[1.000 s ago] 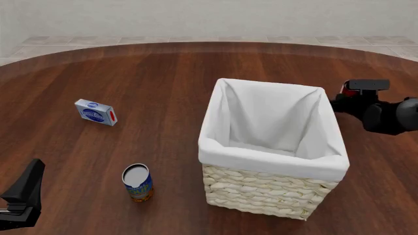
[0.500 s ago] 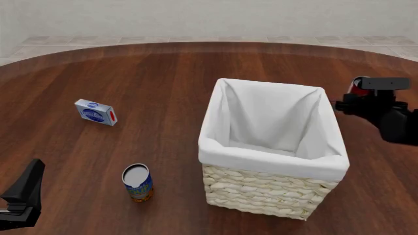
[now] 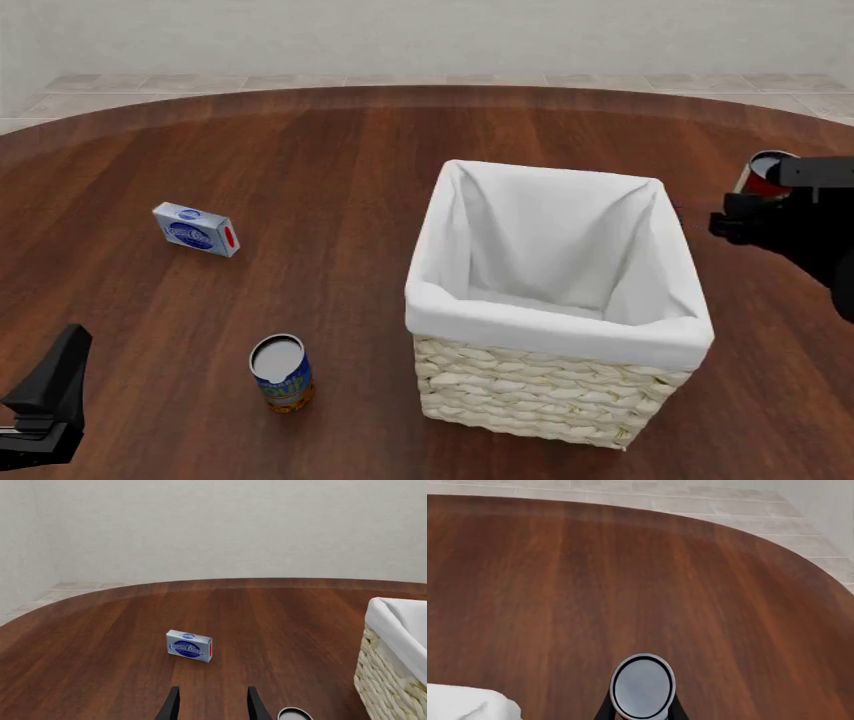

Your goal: Pick up the tomato sauce, and put it in the basket.

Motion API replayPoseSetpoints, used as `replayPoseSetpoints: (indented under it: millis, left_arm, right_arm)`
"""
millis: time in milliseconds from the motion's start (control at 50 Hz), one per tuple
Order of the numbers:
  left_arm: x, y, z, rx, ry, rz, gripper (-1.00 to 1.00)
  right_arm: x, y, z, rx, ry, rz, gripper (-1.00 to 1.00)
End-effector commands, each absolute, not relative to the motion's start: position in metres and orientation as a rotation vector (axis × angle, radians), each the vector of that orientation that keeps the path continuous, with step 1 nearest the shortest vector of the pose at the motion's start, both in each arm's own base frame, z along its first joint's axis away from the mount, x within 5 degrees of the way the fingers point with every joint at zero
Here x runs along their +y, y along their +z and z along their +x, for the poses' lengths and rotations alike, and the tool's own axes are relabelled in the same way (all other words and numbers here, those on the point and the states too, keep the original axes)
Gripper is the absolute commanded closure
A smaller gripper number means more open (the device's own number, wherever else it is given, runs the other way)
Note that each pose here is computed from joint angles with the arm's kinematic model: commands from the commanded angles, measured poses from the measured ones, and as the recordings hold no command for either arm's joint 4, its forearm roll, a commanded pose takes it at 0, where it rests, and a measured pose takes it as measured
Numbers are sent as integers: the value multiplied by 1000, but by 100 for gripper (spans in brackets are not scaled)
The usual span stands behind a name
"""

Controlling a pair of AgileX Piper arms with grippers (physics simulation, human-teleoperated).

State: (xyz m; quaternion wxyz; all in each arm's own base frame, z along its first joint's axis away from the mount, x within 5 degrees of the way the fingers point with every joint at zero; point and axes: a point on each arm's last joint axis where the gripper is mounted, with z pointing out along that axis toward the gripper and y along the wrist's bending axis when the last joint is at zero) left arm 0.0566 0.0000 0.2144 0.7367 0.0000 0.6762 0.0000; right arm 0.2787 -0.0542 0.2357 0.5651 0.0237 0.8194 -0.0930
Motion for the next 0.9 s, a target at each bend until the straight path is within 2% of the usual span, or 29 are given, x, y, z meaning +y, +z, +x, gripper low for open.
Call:
replayPoseSetpoints:
  millis: [20, 460, 900]
  left_arm:
    - [0, 214, 57, 1485, 0, 0, -100]
    - [0, 214, 57, 1485, 0, 0, -100]
    - [0, 214, 57, 1485, 0, 0, -100]
  right_arm:
    - [-43, 257, 248, 1904, -201, 47, 100]
    - [-21, 311, 200, 1848, -183, -45, 100]
    - [1, 355, 187, 1805, -134, -177, 100]
